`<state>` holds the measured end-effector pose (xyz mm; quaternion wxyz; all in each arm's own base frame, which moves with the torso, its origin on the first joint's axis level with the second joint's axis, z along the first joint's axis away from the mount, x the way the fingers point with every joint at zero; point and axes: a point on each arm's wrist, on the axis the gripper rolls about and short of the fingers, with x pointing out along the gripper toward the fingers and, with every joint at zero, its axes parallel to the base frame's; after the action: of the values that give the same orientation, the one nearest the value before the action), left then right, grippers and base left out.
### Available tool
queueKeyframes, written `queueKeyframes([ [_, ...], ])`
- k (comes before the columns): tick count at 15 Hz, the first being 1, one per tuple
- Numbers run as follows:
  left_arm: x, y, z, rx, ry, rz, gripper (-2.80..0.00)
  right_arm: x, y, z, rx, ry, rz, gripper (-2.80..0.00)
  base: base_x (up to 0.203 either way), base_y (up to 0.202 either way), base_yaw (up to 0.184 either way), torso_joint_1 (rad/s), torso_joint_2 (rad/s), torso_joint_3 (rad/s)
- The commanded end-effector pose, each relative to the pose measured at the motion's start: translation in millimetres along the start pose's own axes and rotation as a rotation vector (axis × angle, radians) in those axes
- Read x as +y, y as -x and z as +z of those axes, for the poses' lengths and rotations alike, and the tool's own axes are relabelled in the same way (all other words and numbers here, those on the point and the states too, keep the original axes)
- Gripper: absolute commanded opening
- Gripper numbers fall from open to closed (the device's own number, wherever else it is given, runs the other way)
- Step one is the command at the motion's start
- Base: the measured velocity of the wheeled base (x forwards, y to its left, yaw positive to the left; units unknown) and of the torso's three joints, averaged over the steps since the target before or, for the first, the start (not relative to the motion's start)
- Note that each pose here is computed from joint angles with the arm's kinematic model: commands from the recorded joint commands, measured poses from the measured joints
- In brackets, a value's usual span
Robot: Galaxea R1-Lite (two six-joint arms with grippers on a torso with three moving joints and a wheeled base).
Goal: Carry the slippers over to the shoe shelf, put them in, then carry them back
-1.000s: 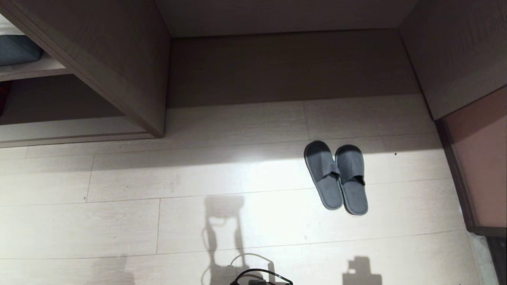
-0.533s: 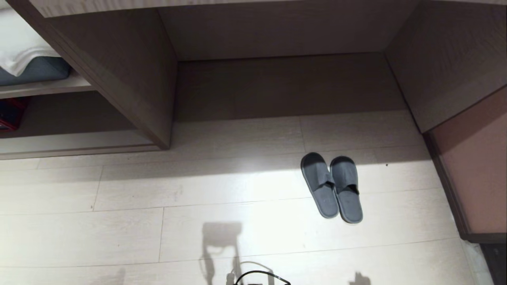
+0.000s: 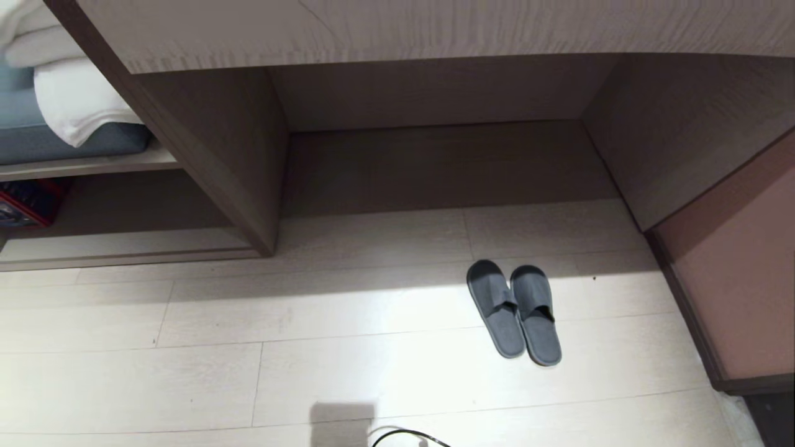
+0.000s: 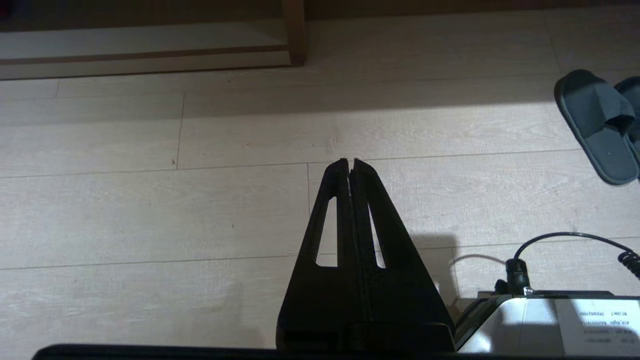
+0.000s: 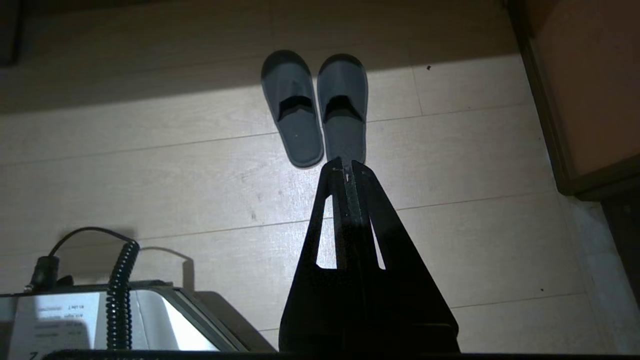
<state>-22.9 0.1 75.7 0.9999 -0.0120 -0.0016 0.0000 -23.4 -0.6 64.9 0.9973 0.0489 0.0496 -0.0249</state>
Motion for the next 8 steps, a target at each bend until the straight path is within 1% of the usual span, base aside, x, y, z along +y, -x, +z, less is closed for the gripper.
queueKeyframes([
  [1, 0.0, 0.1, 0.1, -0.001, 0.001, 0.0, -2.8, -0.1, -0.2, -0.4, 0.002, 0.0, -0.001, -2.8, 0.0, 0.0, 0.0, 0.005, 0.0, 0.204],
  [8, 0.0, 0.1, -0.1, 0.0, 0.001, 0.0, -2.8, -0.1, -0.1, -0.4, 0.001, 0.0, -0.001, -2.8, 0.0, 0.0, 0.0, 0.002, 0.0, 0.201],
])
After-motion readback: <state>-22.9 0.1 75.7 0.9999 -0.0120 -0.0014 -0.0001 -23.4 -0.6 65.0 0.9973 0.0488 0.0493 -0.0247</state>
